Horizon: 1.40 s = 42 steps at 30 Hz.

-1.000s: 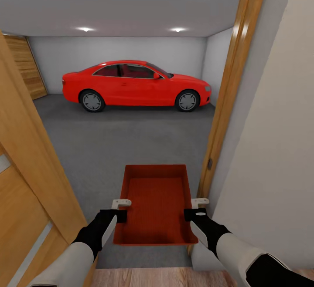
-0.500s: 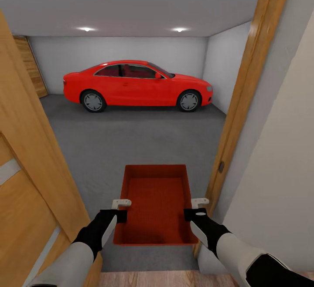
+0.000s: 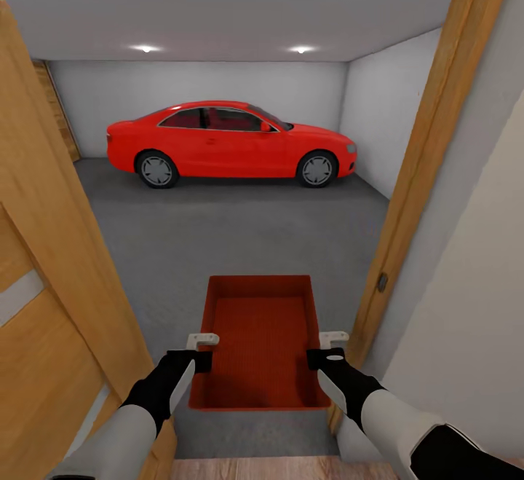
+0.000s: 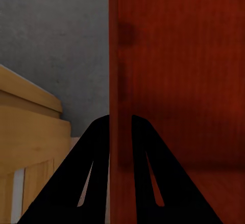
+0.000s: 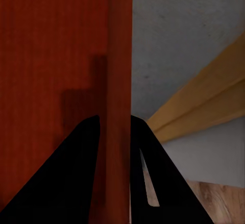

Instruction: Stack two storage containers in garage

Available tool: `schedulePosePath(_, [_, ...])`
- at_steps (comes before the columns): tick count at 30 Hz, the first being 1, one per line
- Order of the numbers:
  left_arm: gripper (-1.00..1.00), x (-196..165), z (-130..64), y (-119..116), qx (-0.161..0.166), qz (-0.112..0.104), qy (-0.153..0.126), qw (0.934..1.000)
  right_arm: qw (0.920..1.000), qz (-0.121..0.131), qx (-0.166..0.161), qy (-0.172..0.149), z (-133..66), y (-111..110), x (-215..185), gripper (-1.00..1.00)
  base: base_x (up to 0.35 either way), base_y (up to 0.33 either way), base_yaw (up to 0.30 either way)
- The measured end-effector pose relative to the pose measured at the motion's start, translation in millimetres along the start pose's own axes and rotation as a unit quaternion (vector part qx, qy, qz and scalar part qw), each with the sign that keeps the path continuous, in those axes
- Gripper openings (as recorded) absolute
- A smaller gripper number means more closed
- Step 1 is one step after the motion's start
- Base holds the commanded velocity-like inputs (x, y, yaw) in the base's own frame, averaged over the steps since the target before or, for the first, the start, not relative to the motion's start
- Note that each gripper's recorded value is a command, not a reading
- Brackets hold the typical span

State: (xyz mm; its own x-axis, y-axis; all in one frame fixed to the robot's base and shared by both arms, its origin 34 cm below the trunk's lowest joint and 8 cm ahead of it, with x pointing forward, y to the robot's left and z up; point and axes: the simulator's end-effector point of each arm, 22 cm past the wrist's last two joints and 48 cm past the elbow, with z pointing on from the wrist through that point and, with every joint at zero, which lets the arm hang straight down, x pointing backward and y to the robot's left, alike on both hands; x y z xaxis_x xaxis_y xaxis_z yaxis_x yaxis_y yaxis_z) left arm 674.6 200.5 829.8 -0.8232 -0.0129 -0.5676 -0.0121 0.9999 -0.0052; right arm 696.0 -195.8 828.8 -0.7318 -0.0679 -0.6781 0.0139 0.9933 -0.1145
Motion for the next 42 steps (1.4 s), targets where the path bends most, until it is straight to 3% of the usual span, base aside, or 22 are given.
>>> schedulePosePath(28, [-1.00, -0.3, -0.3, 0.0, -0.001, -0.001, 0.001, 1.0000, 1.0000, 0.000, 0.000, 0.000, 0.0, 0.1, 0.1, -1.00, 0.001, 0.002, 0.000])
schedulePosePath(42, [-1.00, 0.0, -0.3, -0.2, -0.001, -0.001, 0.001, 1.0000, 1.0000, 0.000, 0.000, 0.000, 0.1, -0.2, 0.2, -1.00, 0.199, 0.001, 0.000])
